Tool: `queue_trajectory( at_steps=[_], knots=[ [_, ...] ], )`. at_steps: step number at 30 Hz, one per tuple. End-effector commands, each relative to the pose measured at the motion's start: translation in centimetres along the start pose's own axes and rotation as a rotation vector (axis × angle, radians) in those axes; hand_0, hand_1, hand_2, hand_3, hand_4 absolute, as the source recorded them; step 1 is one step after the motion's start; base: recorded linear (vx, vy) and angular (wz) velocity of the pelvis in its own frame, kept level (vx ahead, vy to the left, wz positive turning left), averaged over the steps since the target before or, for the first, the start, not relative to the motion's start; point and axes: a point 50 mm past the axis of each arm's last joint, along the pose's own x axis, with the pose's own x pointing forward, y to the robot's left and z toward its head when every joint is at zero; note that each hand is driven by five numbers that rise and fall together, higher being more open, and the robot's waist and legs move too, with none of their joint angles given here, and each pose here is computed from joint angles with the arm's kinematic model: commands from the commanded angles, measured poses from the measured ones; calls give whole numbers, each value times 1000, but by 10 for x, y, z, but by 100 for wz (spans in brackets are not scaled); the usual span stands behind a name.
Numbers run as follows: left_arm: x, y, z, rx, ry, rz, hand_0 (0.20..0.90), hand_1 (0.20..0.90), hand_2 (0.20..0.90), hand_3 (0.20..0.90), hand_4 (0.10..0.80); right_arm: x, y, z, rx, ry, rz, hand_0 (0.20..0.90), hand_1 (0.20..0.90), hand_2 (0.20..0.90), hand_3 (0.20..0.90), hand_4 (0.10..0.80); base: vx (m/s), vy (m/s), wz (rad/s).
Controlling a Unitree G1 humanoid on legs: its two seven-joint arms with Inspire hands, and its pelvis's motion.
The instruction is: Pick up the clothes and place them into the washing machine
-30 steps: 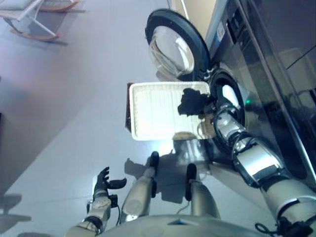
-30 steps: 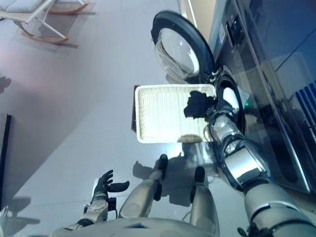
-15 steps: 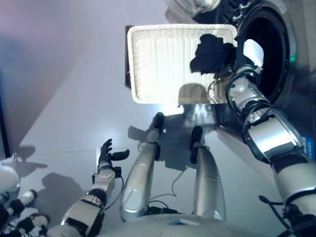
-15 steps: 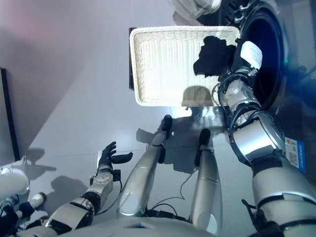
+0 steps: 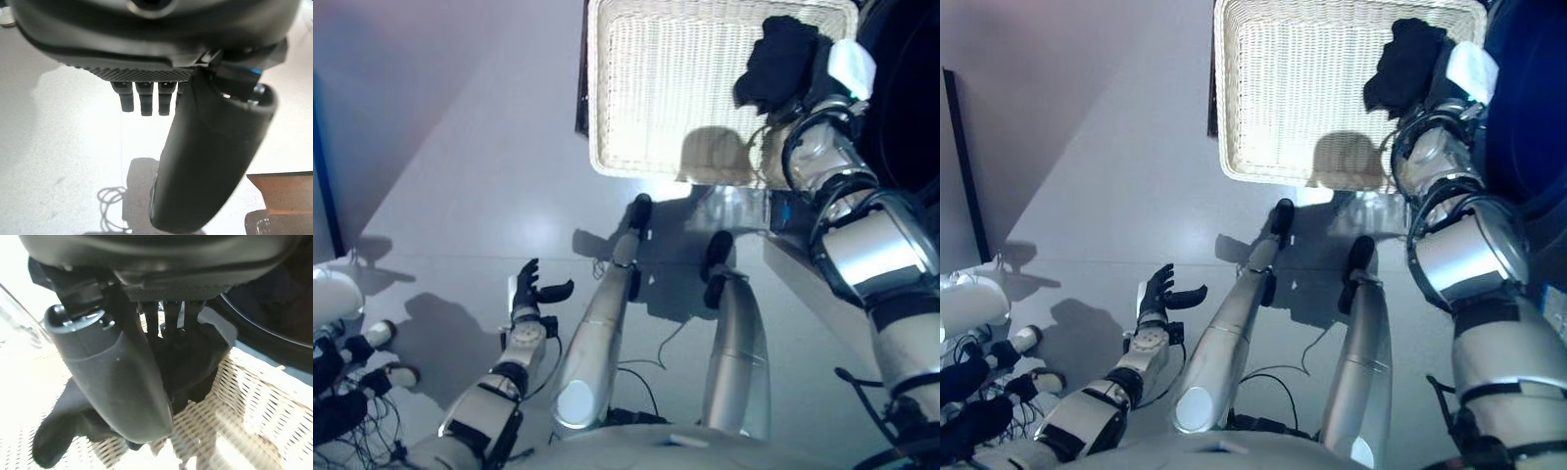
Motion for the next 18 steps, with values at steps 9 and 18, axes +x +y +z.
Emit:
queue_trajectory(
  at_steps=[9,18],
  knots=[
    [-10,-9,23,-77,-177,-18,900,900,900,900,800,22,-90,-54,-287,102,-146,300,300,300,300,400,14,33,12],
    [-11,-8,22,-96,-165,-12,900,900,900,900,800,20,-66,-36,-266,36,-80,300,300,300,300,400,27,9,-3]
  ],
)
